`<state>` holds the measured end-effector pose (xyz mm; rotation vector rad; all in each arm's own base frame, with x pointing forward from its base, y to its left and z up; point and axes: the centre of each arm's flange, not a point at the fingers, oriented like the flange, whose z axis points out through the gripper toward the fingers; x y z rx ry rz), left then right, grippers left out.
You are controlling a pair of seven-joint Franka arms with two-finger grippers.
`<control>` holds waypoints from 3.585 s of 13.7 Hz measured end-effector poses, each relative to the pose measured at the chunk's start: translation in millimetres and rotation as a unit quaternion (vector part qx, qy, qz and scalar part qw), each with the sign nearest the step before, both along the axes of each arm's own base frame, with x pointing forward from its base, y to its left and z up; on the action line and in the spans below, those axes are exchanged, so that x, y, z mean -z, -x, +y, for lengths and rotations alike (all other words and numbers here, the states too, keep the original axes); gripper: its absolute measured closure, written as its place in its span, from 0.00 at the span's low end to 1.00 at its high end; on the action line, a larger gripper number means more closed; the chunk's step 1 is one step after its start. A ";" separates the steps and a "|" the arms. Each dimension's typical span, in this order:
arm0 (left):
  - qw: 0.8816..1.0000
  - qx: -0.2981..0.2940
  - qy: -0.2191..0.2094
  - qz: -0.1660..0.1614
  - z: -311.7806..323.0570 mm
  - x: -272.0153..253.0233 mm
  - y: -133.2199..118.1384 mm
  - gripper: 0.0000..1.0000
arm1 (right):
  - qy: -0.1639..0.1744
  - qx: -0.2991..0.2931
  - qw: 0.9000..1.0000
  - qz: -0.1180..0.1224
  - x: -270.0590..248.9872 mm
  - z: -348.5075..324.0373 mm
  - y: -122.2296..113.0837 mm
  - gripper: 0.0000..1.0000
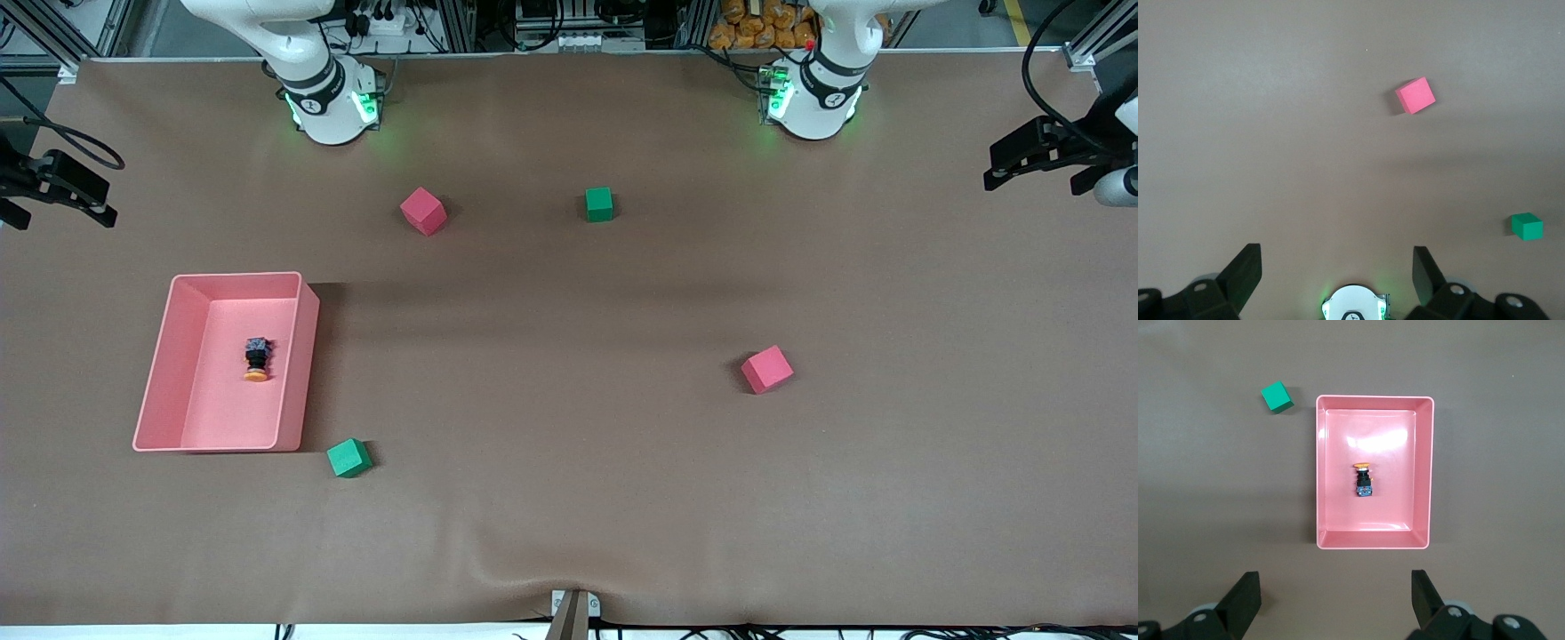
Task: Place and upright button with both arms
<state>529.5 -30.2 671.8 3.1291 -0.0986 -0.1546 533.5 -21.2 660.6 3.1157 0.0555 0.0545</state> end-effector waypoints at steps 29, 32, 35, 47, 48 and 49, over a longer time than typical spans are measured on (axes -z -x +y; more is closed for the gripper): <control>1.000 0.004 0.000 0.009 -3.4 3.1 1.6 0.00 | -0.017 0.043 0.995 0.084 438.7 -68.7 -73.1 0.00; 1.000 0.004 -0.001 0.011 -3.4 3.5 2.2 0.00 | -0.016 0.045 0.995 0.085 459.5 -68.5 -68.2 0.00; 1.000 0.004 -0.001 0.013 -3.3 3.6 2.5 0.00 | -0.029 0.057 0.994 0.086 468.8 -67.8 -66.7 0.00; 1.000 0.003 -0.001 0.016 -1.9 4.1 3.2 0.00 | -0.036 0.020 0.995 0.093 472.1 -69.6 -70.6 0.67; 1.000 0.003 -0.001 0.016 -1.9 4.1 3.3 0.00 | -0.039 0.018 0.994 0.103 465.1 -69.8 -74.5 0.67; 1.000 0.003 -0.001 0.016 -1.9 4.1 3.3 0.00 | -0.043 0.015 0.992 0.114 454.3 -69.5 -80.2 0.67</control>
